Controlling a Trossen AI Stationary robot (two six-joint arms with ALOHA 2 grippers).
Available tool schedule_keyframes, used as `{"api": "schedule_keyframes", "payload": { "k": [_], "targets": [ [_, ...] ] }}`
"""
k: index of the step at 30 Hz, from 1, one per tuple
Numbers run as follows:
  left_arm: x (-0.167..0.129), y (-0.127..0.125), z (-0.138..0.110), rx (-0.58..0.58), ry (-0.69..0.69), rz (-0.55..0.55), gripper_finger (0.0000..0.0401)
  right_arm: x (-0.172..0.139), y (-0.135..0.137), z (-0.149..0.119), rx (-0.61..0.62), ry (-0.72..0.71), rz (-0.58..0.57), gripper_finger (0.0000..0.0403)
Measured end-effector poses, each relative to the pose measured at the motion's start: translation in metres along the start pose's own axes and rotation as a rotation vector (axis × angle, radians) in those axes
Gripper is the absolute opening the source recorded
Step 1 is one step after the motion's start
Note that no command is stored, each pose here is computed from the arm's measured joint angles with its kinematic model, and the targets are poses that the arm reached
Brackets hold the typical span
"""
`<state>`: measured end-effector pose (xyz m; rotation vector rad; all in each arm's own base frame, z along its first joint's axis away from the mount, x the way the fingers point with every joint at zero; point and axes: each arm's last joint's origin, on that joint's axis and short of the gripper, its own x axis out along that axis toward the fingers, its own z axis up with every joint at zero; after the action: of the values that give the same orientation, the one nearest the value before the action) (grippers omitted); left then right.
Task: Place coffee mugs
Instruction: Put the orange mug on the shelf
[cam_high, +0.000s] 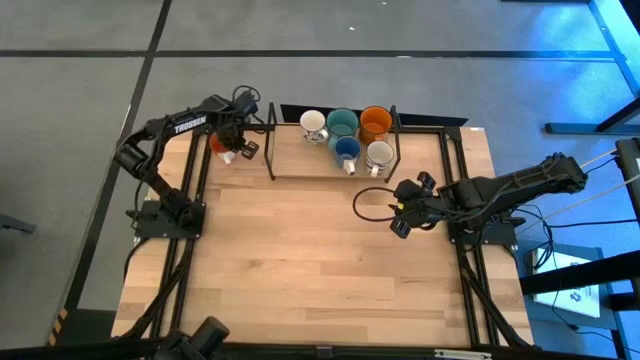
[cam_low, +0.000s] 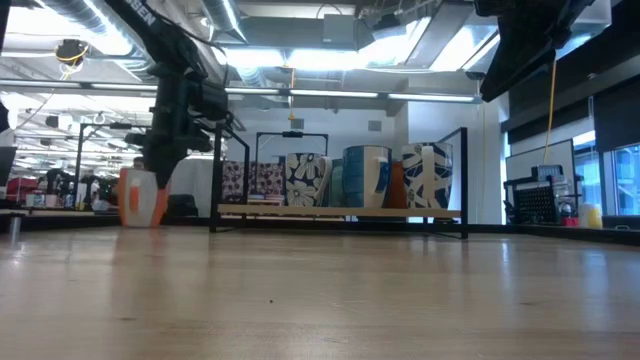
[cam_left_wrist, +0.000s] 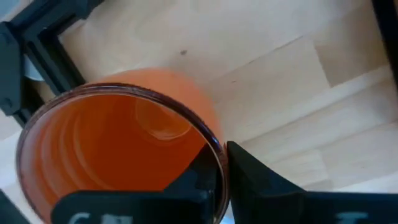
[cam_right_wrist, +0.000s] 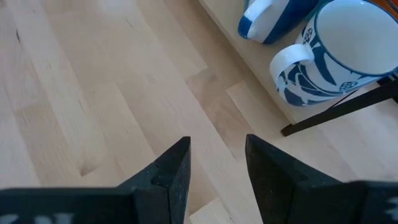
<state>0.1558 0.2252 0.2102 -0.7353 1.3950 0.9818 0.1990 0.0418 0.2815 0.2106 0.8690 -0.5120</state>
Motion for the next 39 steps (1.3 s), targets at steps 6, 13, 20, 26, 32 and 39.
{"api": "schedule_keyframes", "payload": {
  "k": [6, 13, 20, 26, 32, 39],
  "targets": [
    [-0.022, -0.001, -0.012, 0.026, -0.021, 0.000, 0.0014, 0.000, 0.000, 0.000, 0.000, 0.000, 0.000, 0.0138],
    [-0.098, -0.006, -0.033, 0.050, -0.195, -0.022, 0.0012, 0.000, 0.000, 0.000, 0.000, 0.000, 0.000, 0.0138],
    [-0.176, -0.020, -0.043, 0.047, -0.444, -0.122, 0.0012, 0.000, 0.000, 0.000, 0.001, -0.001, 0.001, 0.0138],
    [-0.215, -0.055, -0.039, 0.110, -0.554, -0.213, 0.0012, 0.000, 0.000, 0.000, 0.001, 0.007, 0.011, 0.0138],
    [-0.231, -0.103, -0.025, 0.201, -0.592, -0.247, 0.0012, 0.000, 0.001, 0.000, 0.007, 0.008, 0.014, 0.0138],
    [-0.207, -0.155, 0.000, 0.231, -0.488, -0.267, 0.0012, 0.000, 0.001, 0.000, 0.016, 0.009, 0.021, 0.0138]
  ]
}}
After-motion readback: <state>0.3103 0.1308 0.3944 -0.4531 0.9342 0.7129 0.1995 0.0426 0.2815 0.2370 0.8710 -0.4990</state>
